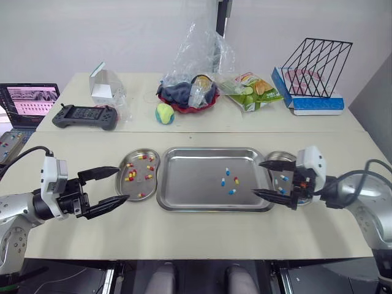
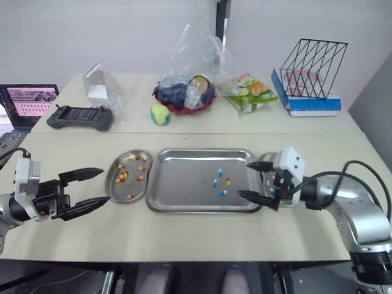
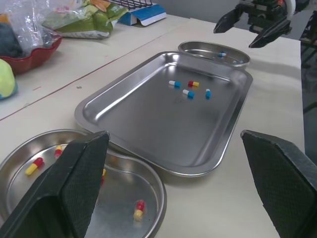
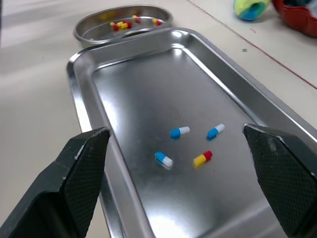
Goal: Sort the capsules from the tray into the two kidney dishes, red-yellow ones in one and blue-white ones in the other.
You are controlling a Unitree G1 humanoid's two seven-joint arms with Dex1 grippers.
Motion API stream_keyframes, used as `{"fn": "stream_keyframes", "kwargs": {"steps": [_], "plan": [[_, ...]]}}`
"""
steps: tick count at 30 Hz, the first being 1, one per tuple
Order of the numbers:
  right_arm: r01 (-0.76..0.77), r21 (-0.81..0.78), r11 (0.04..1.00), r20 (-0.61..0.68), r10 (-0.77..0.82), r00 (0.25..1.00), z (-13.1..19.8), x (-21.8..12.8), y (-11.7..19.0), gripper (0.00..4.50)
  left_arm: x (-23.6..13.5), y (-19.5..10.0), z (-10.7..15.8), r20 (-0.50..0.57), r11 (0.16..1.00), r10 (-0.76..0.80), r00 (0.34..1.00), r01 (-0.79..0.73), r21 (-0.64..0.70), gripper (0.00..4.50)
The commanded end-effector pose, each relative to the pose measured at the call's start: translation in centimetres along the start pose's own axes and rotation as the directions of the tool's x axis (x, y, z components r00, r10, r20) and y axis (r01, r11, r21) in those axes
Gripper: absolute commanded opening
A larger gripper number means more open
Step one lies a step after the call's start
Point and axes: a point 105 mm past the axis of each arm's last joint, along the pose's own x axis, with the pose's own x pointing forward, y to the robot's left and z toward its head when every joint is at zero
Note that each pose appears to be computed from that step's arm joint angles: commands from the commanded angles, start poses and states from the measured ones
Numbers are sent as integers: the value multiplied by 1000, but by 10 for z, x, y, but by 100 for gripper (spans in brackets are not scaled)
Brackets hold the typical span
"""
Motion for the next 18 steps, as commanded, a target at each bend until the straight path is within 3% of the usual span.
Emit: {"fn": "stream_keyframes", "kwargs": {"steps": [1, 18], "plan": [[-67, -27, 997, -24, 67, 997, 7, 11, -2, 450, -3, -1, 9, -12, 999, -14, 1000, 15, 37, 448], [-89, -89, 992, -196, 70, 978, -15, 74, -25, 450, -10, 5, 12, -6, 996, 61, 998, -61, 68, 448]]}}
